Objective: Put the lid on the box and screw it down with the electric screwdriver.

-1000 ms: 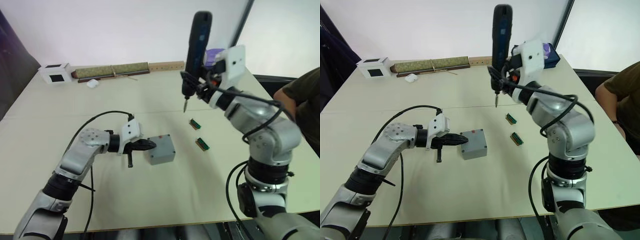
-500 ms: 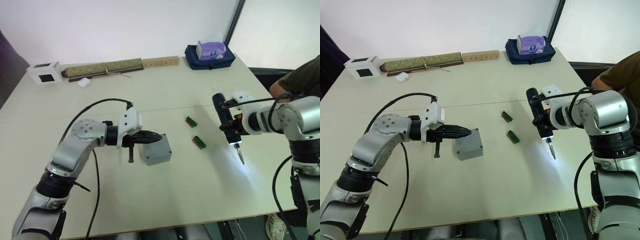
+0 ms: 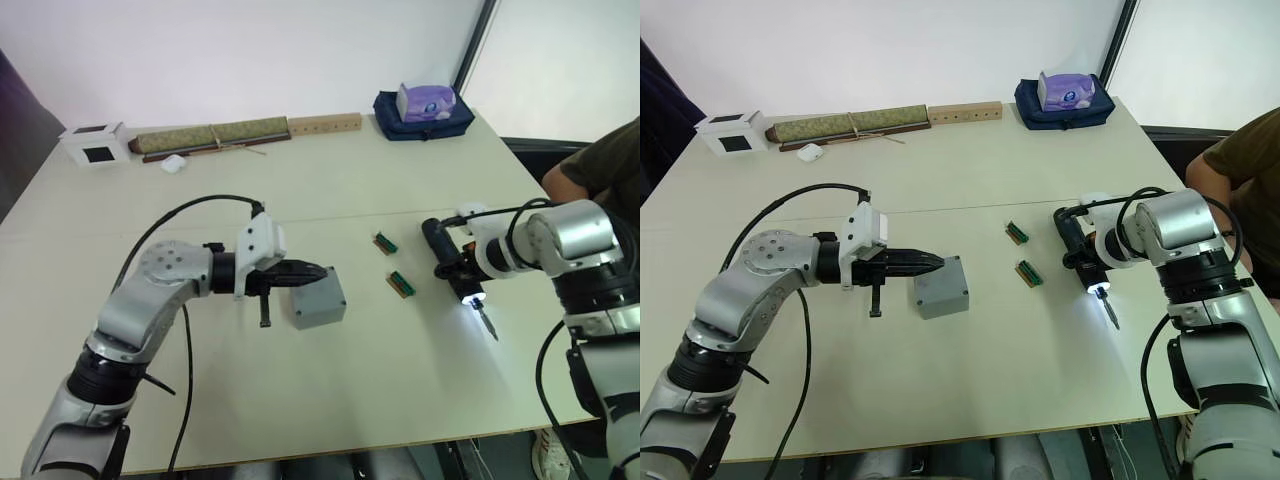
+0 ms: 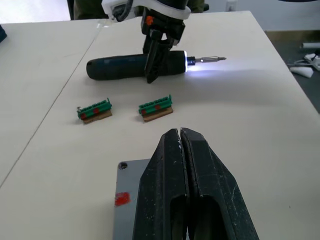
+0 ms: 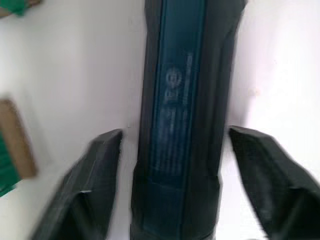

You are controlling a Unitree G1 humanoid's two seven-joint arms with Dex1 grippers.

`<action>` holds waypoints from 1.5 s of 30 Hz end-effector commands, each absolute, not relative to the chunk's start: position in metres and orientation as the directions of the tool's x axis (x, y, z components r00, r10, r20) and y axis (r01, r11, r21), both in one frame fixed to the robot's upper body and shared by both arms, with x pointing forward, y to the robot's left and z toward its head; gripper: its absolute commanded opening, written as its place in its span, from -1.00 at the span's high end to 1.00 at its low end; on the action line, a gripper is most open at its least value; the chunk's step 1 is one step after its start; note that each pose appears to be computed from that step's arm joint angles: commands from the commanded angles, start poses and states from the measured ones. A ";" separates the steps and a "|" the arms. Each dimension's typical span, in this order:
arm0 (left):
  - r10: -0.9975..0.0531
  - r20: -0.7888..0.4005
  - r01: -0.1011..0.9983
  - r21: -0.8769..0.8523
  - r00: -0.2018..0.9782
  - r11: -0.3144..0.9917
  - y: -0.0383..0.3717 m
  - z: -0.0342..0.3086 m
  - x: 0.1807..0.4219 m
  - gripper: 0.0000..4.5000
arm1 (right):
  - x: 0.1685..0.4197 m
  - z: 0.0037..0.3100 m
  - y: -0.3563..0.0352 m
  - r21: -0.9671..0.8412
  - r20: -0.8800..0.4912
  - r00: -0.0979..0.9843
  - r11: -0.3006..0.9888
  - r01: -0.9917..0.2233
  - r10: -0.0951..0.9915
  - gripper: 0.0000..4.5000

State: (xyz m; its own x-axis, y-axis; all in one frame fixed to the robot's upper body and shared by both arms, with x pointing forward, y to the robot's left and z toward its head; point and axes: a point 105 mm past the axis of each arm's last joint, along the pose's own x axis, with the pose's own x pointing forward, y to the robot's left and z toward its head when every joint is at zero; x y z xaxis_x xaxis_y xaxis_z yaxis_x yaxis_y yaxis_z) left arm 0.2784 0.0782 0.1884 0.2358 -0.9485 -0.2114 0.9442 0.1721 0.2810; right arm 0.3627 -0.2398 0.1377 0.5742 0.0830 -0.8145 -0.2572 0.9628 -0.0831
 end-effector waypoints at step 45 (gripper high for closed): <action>-0.842 -0.361 0.908 0.282 0.401 0.311 0.105 0.133 0.340 1.00 | 0.284 0.144 -0.070 -0.145 -0.587 0.366 0.350 -0.925 0.723 0.98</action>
